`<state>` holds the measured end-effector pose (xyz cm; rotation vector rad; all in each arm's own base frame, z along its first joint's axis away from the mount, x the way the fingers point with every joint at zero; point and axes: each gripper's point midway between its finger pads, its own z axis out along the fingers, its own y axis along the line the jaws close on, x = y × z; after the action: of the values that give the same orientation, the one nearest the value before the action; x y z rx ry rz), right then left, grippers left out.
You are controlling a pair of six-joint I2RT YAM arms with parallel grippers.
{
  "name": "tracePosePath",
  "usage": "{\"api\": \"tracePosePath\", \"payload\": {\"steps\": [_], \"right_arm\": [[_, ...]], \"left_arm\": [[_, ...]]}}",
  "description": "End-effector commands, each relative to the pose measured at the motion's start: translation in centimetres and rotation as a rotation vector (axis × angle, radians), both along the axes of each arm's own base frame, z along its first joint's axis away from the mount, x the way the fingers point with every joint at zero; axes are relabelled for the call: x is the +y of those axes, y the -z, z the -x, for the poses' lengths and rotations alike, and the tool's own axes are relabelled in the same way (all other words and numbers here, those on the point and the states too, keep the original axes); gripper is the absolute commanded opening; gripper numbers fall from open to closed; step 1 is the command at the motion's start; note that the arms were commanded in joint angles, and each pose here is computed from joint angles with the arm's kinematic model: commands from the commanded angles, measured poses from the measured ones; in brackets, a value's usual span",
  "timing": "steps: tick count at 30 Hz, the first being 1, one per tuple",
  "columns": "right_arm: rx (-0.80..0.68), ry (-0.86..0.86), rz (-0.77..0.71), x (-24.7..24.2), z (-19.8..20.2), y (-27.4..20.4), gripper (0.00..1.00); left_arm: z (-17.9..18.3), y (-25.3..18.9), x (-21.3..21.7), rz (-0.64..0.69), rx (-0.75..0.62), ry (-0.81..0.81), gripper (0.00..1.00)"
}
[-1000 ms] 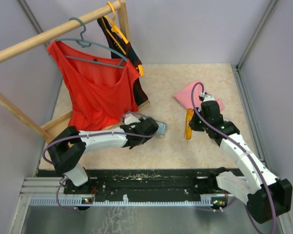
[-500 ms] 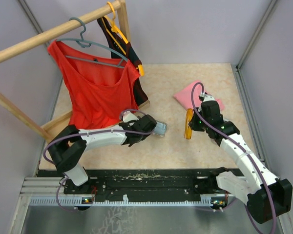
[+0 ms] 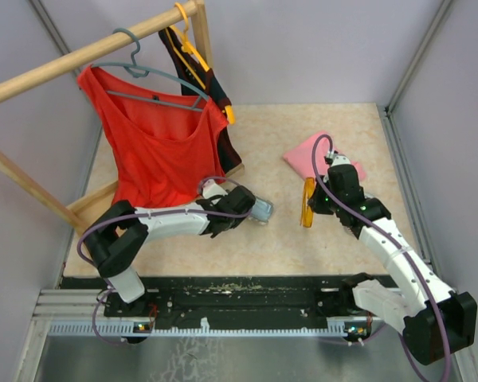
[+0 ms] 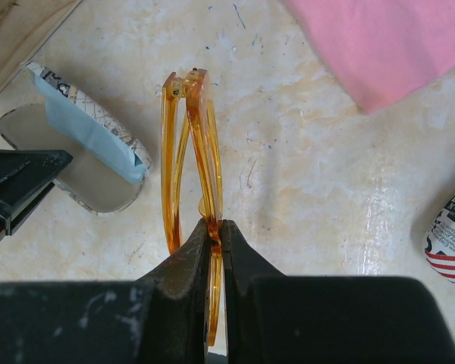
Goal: Organize the sunglasses
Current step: Adjust the sunglasses case at the center of the board.
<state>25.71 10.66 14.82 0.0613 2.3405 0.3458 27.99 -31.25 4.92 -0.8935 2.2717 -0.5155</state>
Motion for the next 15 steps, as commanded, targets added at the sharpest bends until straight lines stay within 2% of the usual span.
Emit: {"api": "tracePosePath", "payload": {"steps": [1,8,15], "right_arm": [[-0.078,-0.007,-0.022,0.4,-0.8,-2.2,0.0],[-0.07,-0.014,-0.02,0.4,-0.6,-2.1,0.0],[-0.059,-0.035,-0.022,0.6,-0.2,-2.1,0.0]], "left_arm": [[-0.3,-0.3,0.3,-0.015,-0.016,0.006,0.37],[0.0,-0.6,1.0,-0.086,-0.038,0.083,0.26],[0.7,-1.6,2.2,-0.179,-0.062,0.185,0.22]]}}
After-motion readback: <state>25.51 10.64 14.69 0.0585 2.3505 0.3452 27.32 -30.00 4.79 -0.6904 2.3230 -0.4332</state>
